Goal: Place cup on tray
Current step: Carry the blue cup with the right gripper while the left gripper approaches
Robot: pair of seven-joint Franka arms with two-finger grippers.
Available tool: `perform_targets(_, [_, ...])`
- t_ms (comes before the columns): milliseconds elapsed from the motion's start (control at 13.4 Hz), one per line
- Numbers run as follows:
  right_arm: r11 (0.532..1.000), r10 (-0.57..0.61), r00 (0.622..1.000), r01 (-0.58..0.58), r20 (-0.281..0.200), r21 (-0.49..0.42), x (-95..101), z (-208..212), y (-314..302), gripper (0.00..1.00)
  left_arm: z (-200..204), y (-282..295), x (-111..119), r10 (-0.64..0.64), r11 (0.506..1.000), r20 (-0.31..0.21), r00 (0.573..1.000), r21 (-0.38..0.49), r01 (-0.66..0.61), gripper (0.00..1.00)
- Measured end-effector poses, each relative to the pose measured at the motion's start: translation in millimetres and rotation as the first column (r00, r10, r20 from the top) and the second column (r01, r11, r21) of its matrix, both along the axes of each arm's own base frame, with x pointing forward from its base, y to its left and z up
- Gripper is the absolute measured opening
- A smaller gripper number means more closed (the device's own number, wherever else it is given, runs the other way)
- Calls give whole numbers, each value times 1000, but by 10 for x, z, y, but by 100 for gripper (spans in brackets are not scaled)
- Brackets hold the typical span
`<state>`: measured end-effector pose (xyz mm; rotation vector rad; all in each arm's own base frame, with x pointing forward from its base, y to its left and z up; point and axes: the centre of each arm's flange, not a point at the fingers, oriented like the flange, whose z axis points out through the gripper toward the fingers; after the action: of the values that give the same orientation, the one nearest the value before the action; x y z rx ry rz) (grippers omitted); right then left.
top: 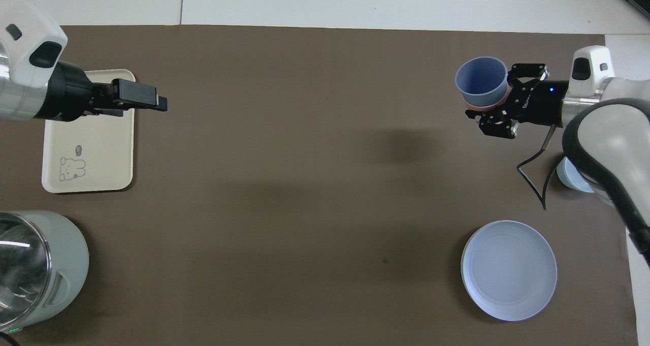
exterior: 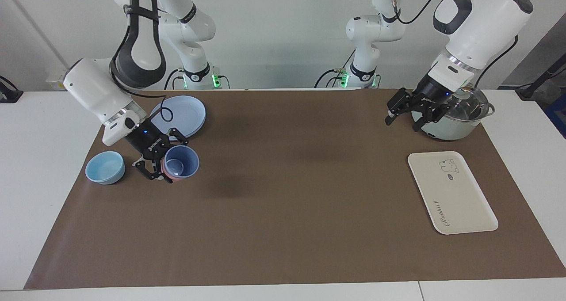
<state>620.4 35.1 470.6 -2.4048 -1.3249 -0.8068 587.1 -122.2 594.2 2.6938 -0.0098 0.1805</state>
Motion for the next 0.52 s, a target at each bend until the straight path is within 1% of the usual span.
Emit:
perform_targets(74, [999, 0, 1000, 0, -14, -33, 16, 111, 247, 83, -61, -173, 23, 37, 996, -15, 999, -83, -39, 97])
perform_targets(223, [997, -3, 1000, 1, -31, -80, -2, 302, 776, 83, -193, -588, 93, 121, 965, -61, 991, -226, -132, 97])
perform_targets(298, [995, 2, 999, -5, -33, -104, -29, 369, 997, 83, -251, -838, 110, 158, 947, -80, 984, -269, -174, 96])
perform_targets(372, [992, 14, 999, -18, -30, -123, -60, 412, 1172, 83, -306, -1111, 99, 191, 933, -94, 977, -293, -211, 96])
perform_targets(521, [989, 46, 999, -49, -27, -137, -125, 452, 1447, 83, -386, -1623, 20, 235, 911, -113, 965, -320, -259, 94])
